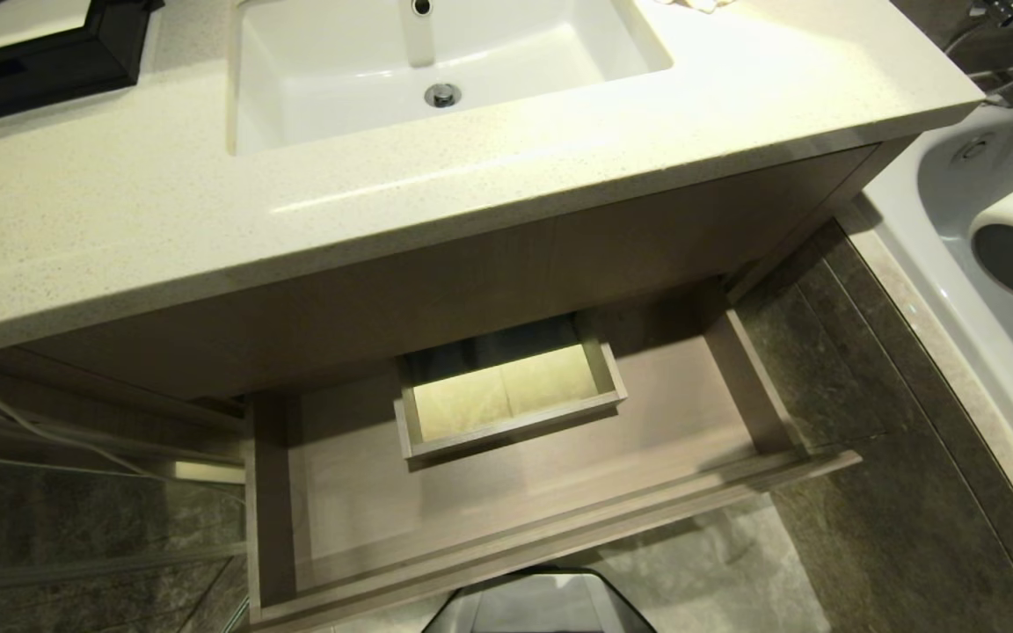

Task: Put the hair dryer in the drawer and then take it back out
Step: Place it on the countertop

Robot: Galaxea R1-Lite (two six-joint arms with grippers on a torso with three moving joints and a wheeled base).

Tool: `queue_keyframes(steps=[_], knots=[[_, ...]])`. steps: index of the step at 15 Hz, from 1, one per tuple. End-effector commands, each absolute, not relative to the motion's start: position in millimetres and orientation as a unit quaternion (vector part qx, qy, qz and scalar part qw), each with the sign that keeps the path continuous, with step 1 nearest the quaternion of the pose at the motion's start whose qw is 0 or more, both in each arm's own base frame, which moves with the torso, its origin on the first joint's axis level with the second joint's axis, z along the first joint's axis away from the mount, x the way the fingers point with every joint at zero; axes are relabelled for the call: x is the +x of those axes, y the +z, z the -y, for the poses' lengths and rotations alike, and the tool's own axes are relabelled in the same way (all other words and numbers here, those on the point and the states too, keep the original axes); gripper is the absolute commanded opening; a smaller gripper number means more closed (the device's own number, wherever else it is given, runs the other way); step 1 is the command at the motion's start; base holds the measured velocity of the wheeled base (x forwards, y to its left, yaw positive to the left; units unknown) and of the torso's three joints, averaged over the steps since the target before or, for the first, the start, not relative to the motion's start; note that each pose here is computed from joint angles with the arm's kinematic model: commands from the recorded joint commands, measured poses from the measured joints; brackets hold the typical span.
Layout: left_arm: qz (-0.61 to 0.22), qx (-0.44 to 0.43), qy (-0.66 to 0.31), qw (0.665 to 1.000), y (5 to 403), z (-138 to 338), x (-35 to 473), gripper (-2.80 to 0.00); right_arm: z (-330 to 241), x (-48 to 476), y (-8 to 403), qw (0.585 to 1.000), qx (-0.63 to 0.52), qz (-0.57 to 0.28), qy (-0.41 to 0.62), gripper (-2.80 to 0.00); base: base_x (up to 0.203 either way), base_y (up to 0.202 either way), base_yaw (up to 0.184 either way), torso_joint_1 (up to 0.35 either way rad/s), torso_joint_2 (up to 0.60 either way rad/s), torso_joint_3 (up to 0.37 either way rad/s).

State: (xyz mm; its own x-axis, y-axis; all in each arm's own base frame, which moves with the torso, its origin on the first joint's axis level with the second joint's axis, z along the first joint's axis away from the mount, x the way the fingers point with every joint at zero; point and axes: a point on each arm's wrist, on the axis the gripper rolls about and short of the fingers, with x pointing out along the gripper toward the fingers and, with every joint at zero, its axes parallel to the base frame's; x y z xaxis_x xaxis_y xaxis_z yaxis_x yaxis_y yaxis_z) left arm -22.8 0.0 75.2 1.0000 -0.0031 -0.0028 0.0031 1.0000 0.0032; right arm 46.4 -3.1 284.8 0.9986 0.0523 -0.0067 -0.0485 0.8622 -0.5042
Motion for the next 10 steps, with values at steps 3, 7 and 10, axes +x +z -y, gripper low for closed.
queue_keyframes(steps=[3,7,10], knots=[[-0.002,0.002,-0.001,1.000,74.7,0.0,-22.7,-2.80,3.1,46.6,283.2,0.965,-0.262,0.000,0.028,-2.80,0.000,0.000,0.000,0.000,0.00,0.000],[-0.002,0.002,-0.002,1.000,74.8,0.0,-22.7,-2.80,2.9,45.8,283.6,0.964,-0.263,0.003,0.028,-2.80,0.000,0.000,0.000,0.150,0.00,0.163],[-0.002,0.002,-0.001,1.000,74.7,0.0,-22.7,-2.80,3.0,46.0,284.2,0.965,-0.262,0.004,0.027,-2.80,0.000,0.000,0.000,0.273,-0.01,0.258]])
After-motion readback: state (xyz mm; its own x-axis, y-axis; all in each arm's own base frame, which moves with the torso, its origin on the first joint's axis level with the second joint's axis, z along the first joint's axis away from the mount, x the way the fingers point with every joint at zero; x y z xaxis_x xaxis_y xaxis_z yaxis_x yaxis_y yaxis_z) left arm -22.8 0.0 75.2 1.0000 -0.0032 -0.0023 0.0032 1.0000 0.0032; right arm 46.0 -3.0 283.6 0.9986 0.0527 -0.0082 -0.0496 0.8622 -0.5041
